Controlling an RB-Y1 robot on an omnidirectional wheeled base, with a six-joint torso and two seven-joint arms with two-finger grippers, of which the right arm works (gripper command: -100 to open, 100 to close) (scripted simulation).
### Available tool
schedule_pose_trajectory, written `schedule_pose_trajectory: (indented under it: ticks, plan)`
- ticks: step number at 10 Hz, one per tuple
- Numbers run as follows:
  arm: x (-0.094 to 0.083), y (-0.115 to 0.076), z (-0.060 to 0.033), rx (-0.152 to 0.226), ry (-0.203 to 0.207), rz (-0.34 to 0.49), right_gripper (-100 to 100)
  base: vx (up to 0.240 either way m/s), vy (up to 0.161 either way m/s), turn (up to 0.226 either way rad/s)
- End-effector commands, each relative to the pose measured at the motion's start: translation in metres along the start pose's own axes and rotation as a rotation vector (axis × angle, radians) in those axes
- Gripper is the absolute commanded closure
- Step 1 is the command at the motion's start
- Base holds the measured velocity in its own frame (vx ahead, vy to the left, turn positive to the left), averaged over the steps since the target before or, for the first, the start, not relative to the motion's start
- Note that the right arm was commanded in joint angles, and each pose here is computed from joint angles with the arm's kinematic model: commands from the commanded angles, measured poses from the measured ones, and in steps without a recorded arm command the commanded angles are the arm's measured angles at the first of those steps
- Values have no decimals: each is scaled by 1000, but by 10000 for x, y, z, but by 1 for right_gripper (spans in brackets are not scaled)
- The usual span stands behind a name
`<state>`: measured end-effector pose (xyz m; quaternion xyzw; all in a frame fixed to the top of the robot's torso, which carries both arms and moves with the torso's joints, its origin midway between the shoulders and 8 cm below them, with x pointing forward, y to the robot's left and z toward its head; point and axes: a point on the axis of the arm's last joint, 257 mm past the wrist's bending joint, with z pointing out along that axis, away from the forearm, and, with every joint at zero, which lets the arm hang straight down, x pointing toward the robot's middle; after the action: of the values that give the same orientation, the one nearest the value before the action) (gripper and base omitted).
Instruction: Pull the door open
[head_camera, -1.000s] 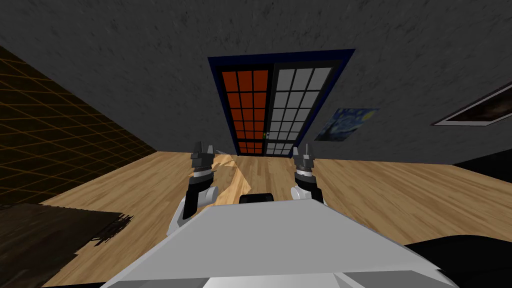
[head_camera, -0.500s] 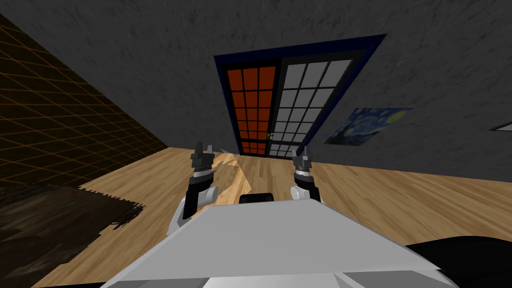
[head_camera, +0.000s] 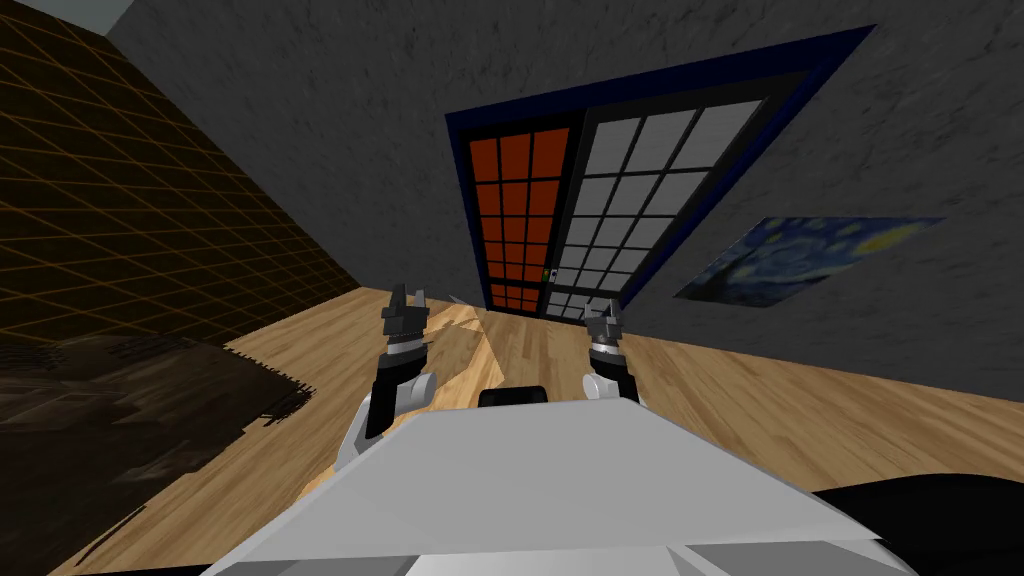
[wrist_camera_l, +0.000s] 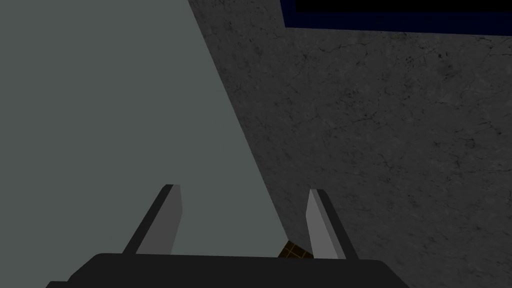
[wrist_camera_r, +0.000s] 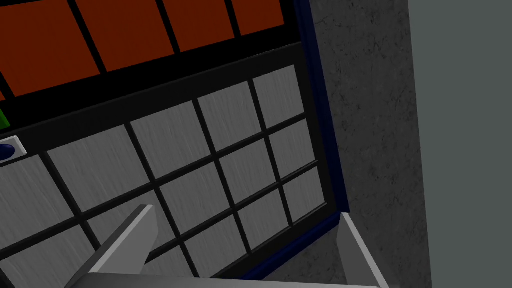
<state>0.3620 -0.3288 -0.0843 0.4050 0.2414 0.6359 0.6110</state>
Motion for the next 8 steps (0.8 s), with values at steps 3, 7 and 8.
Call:
schedule_pose_trajectory:
  ticks: [3, 7, 8]
  plan:
    - [-305, -259, -107, 43, -53, 92, -100, 87, -54, 187]
    - [-699, -531, -243, 81, -130, 198, -100, 85, -47, 200]
    - [-809, -602, -289, 90, -153, 223, -100, 83, -66, 185]
